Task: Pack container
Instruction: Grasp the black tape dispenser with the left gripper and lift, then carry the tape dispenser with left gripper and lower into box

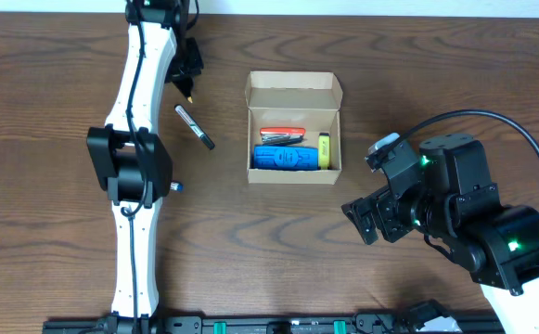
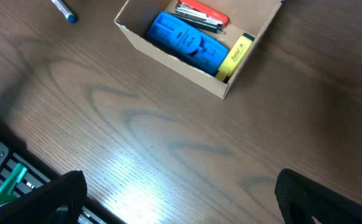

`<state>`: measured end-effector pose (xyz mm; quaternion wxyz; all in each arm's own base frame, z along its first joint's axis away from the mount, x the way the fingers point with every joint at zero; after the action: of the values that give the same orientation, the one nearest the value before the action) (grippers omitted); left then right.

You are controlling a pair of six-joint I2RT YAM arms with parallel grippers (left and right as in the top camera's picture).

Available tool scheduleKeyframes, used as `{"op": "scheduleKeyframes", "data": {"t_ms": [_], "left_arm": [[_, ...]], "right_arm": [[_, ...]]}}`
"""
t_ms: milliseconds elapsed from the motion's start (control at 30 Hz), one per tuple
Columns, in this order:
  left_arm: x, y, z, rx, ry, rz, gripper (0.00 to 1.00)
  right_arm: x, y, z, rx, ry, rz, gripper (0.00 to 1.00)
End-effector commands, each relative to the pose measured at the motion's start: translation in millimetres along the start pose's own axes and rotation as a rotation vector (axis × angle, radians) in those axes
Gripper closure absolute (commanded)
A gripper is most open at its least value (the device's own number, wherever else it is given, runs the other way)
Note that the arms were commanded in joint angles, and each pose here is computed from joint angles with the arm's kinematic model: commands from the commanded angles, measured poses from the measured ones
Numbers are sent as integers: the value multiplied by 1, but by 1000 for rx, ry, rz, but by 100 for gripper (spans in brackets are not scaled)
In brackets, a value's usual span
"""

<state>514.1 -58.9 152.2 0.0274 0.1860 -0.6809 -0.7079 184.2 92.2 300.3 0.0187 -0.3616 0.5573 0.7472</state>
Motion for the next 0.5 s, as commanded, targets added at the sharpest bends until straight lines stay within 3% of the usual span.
{"op": "scheduleKeyframes", "data": {"t_ms": [0, 133, 467], "left_arm": [[8, 51, -19, 23, -147, -69, 82], [35, 95, -50, 79, -291, -93, 90], [100, 194, -74, 179, -454, -201, 91]], "right_arm": [[-1, 1, -1, 6, -15, -4, 1], [-1, 1, -1, 6, -15, -4, 1], [-1, 1, -1, 6, -15, -4, 1]]}}
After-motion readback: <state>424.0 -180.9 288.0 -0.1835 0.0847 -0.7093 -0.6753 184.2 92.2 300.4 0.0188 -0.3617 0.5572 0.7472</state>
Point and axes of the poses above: each gripper's point midway between its finger pads, its own y axis back along the fingers, its own z axis along the line the jaws close on, x = y × z, the point moved 6 cm from there along y, back along the fingers, and after that the axes turned 1 degree about y, right-handed, at the moved point
